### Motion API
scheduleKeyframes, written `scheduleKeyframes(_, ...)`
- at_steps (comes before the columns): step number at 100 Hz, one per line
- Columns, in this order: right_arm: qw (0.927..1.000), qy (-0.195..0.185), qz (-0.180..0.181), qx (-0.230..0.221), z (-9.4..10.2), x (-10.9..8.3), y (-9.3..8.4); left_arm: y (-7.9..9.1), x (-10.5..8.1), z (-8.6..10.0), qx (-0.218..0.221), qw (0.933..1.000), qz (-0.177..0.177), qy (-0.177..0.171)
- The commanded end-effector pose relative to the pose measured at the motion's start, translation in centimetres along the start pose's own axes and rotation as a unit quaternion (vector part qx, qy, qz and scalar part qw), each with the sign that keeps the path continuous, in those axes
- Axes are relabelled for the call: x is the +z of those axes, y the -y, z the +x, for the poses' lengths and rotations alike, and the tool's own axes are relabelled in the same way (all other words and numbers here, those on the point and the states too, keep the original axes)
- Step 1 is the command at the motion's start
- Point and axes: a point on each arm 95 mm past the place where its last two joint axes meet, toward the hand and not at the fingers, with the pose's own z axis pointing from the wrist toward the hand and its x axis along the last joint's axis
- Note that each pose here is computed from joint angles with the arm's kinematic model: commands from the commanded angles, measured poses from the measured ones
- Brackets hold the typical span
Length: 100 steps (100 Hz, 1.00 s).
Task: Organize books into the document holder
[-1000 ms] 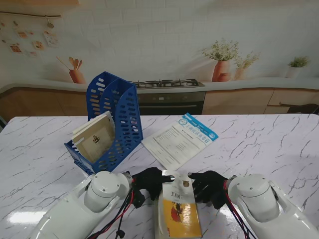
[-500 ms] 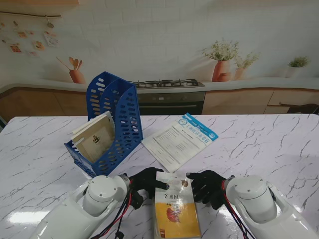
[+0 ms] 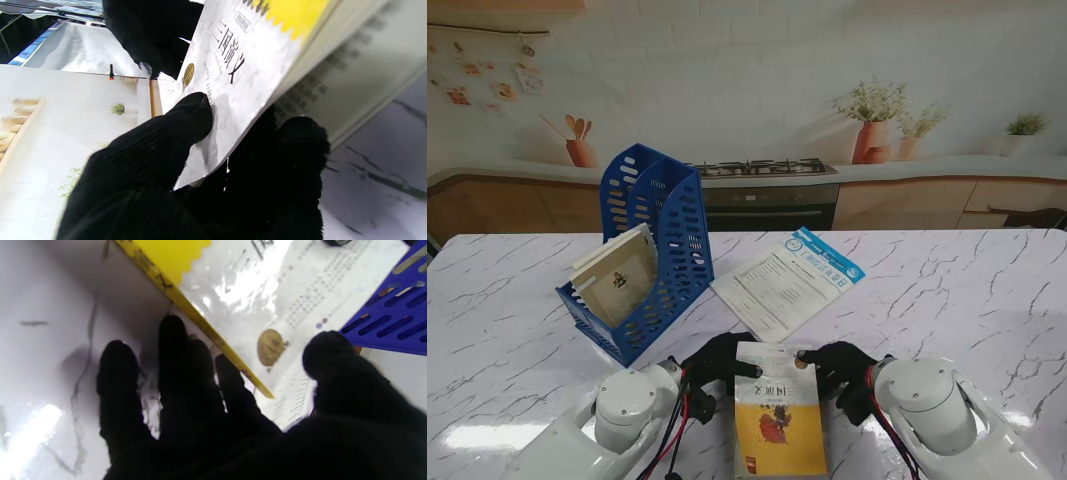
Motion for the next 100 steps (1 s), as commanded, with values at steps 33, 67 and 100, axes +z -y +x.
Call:
scheduleKeyframes(33, 0.9976, -0.033, 0.031, 0.053, -1.2, 0.1, 1.5, -1.4, 0.0, 1.6, -0.006, 0.9991, -0.017, -0.039)
scheduleKeyframes(67, 0.9895, -0.093, 0.05, 0.099, 0.0, -0.6, 1.5, -1.6, 0.5, 1.8, -0.012, 0.9985, -0.022, -0.05)
scheduleKeyframes(100, 0.9844, -0.163, 0.017, 0.065, 1.1, -1.7, 0.9, -1.7, -0.1, 2.6, 0.015, 0.9973, -0.021, -0.069)
